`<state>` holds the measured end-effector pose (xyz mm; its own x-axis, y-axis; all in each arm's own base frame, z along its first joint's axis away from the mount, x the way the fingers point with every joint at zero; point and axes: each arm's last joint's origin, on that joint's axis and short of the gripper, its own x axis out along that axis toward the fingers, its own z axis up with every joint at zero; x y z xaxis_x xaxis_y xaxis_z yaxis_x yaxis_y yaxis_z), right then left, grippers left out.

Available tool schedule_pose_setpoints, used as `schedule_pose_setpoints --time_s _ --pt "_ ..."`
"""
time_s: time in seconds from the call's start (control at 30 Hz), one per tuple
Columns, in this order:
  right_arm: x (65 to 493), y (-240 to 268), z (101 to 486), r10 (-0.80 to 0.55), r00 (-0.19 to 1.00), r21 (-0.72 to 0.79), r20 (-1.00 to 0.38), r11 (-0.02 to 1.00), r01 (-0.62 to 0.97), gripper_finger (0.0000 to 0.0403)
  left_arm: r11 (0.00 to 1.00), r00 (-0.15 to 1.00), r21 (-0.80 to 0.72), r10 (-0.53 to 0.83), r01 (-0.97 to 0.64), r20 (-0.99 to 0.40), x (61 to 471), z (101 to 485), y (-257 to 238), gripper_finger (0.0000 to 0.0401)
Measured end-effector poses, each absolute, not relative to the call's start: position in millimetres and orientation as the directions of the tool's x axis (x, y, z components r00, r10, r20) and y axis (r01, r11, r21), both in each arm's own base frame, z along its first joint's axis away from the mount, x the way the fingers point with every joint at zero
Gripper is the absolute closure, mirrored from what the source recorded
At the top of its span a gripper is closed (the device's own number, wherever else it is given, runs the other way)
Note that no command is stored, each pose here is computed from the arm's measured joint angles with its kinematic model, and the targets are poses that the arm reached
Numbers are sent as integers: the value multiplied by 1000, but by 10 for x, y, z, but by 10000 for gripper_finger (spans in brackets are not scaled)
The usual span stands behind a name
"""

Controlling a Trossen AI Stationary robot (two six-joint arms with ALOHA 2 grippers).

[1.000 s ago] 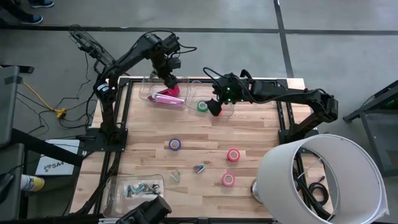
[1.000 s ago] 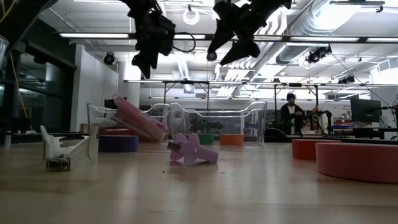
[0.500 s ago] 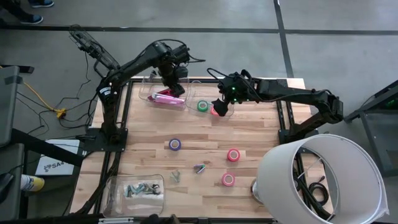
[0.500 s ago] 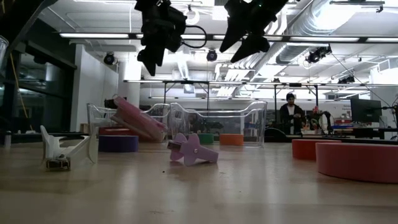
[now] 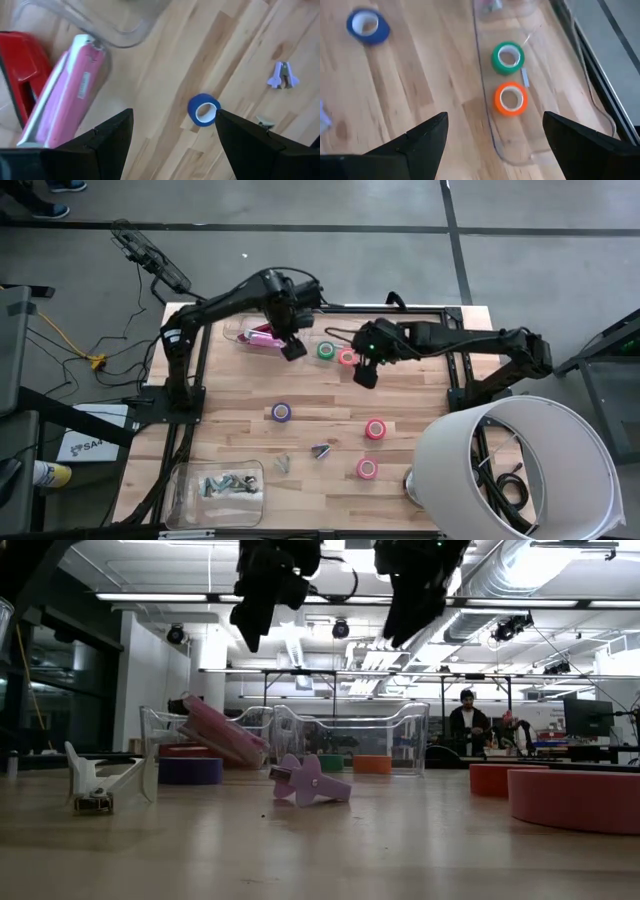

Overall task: Pick and place Stapler, Stapler remover, tape
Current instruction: Put the blue tape into the top right transparent bin

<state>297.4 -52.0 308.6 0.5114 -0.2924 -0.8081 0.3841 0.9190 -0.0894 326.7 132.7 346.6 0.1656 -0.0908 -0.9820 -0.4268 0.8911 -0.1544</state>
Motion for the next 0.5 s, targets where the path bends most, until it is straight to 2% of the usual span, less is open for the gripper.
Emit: schedule_pose_setpoints --time_s 0.07,0.17,0.27,0.5 --pt "2949 -488 3088 -288 499 -105 -818 926 361 86 903 165 -145 -84 -405 -983 3285 3478 1230 123" --pt "2901 -439 3105 -267 547 -91 -794 940 328 86 914 143 -131 -81 -383 -986 3221 3483 1084 123" --pt "2779 -404 3008 -247 620 -39 -744 944 329 86 908 103 -91 -53 -410 -993 3115 3419 975 123" --pt "2423 -341 2840 -198 741 117 -642 929 350 86 876 145 -119 -57 -468 -988 2844 3254 657 123"
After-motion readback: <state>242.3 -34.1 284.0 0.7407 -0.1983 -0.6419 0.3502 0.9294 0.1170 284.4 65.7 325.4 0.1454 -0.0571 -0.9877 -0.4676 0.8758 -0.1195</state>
